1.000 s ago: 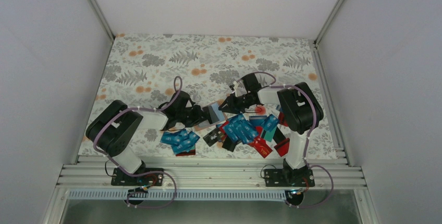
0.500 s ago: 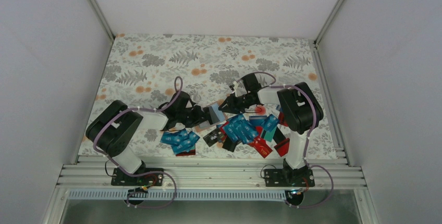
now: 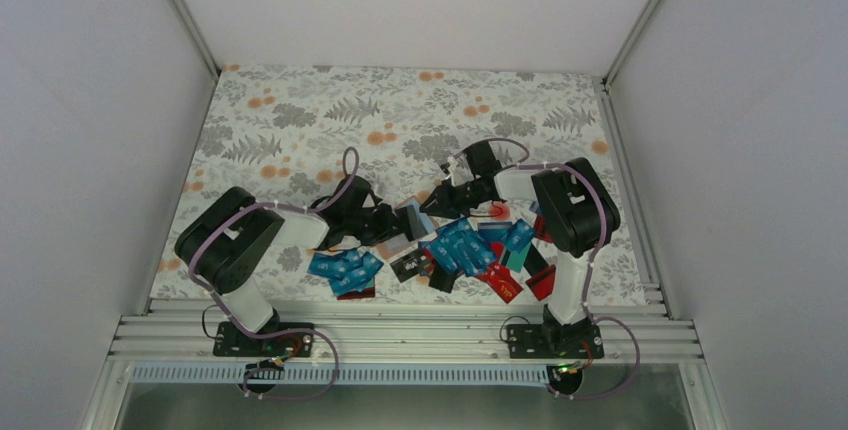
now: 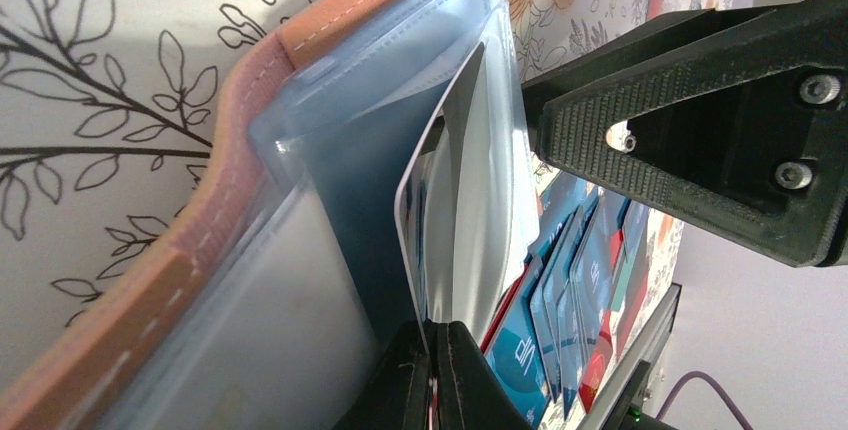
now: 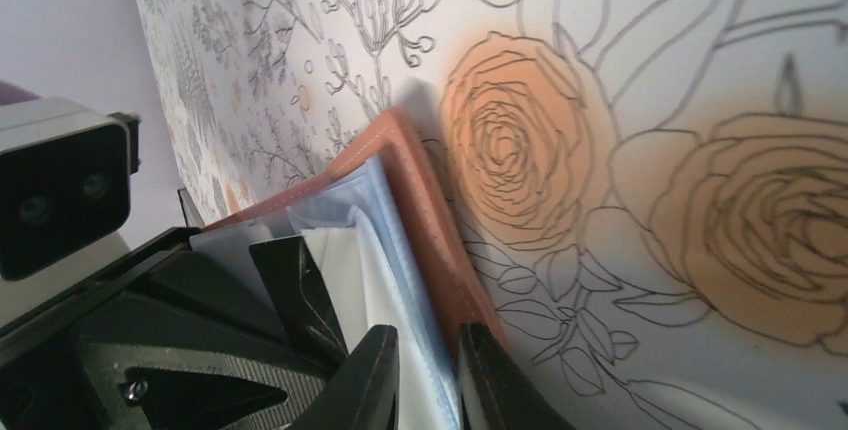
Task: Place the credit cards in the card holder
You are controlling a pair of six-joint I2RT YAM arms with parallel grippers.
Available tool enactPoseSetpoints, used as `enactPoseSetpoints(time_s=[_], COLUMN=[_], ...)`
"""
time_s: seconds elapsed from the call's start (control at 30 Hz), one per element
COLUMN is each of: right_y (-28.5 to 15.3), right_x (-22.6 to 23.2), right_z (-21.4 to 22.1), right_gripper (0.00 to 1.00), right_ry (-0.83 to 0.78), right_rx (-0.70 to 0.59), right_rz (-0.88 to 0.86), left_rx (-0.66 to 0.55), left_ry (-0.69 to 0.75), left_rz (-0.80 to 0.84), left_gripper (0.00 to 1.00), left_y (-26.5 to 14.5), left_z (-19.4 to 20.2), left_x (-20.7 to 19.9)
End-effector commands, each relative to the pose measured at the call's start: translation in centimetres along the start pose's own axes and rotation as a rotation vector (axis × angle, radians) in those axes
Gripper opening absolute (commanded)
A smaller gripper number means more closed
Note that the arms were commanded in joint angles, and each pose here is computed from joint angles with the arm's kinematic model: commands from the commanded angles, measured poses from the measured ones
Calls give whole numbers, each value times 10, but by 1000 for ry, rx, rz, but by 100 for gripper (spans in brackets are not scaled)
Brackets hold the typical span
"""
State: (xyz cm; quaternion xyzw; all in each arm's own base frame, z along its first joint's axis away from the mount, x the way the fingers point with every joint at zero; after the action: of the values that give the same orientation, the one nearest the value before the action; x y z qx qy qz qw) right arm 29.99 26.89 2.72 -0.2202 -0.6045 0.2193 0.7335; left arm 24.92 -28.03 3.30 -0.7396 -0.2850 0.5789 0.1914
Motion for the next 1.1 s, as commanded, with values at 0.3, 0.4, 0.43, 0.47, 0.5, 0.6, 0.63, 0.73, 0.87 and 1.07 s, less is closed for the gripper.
enactPoseSetpoints(time_s=[0.3, 0.4, 0.43, 0.47, 0.5, 0.6, 0.63, 0.73, 0.87, 1.07], right_y=[21, 24, 24, 24, 23, 21, 22, 25, 29, 27], right_x=[-52, -51, -48, -44, -40, -34, -34, -39, -44, -39], right_z=[23, 25, 26, 27, 27, 27, 28, 30, 34, 28], right_gripper=[4, 4, 6, 9, 15, 25, 24, 12, 4, 4], right_ry=[101, 92, 77, 59, 42, -1, -11, -11, -1, -3], right_rx=[59, 74, 82, 88, 89, 100, 108, 134, 150, 118], right_rz=[148, 133, 118, 104, 95, 79, 74, 74, 74, 70], left_rx=[77, 77, 78, 80, 80, 79, 76, 64, 50, 37], left_ry=[3, 3, 3, 3, 5, 7, 9, 18, 37, 62], left_rz=[-148, -147, -146, -145, -144, -144, -143, -137, -125, -124], left_gripper=[2, 2, 2, 2, 2, 2, 2, 3, 2, 2], left_y=[-15, -14, -14, -13, -13, -12, -11, -10, -8, -6], left_z=[25, 24, 24, 24, 24, 25, 24, 22, 15, 3], left_x=[22, 22, 23, 22, 23, 24, 24, 24, 21, 21])
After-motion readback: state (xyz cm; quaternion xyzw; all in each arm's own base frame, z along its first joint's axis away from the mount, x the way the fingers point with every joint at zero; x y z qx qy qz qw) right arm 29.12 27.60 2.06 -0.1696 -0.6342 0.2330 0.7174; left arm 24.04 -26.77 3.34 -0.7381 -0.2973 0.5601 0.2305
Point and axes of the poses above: each gripper's point midway between its finger pads, its own y axis out along the fingers, its own x axis along the line the jaws close on, z = x × y, the point moved 1 cm from there along -y, back along the fingers, and after that the axes turned 14 degrees about y, right-handed, at the moved point
